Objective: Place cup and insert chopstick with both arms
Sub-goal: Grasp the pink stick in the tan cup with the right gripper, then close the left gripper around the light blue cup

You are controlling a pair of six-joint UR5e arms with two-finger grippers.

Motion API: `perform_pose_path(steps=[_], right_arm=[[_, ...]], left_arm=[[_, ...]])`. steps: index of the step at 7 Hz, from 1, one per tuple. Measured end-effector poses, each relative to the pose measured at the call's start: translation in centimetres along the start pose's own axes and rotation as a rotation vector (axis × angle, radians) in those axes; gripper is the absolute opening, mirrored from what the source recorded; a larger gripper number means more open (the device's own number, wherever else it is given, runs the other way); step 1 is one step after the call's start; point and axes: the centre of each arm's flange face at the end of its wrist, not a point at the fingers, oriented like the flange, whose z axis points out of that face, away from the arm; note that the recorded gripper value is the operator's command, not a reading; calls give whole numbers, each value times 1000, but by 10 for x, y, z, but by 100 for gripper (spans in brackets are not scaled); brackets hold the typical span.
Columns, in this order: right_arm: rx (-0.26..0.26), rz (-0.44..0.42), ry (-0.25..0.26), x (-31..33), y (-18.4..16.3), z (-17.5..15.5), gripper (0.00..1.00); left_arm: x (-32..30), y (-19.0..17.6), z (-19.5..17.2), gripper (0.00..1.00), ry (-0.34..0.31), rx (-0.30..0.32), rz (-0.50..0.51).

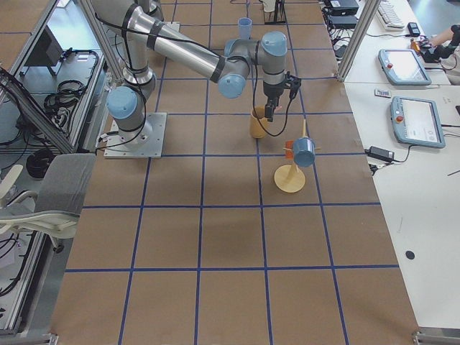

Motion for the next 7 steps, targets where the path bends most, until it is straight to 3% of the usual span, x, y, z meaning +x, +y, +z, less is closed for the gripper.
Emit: perform_pose_path(steps=[1, 2, 3, 7], right_arm=[[0, 3, -43, -4, -2, 3, 66], [4, 2, -62, -6, -3, 3, 62], [11, -2, -64, -6, -4, 1, 51], [48, -7, -65, -7, -9, -9, 44]], left_arm=[[1, 0, 0, 100, -1, 0, -3], [1, 0, 0, 100, -2, -1, -4], [1, -1, 1, 100, -3, -3, -5], [-5, -10, 13, 100, -9, -25, -87]])
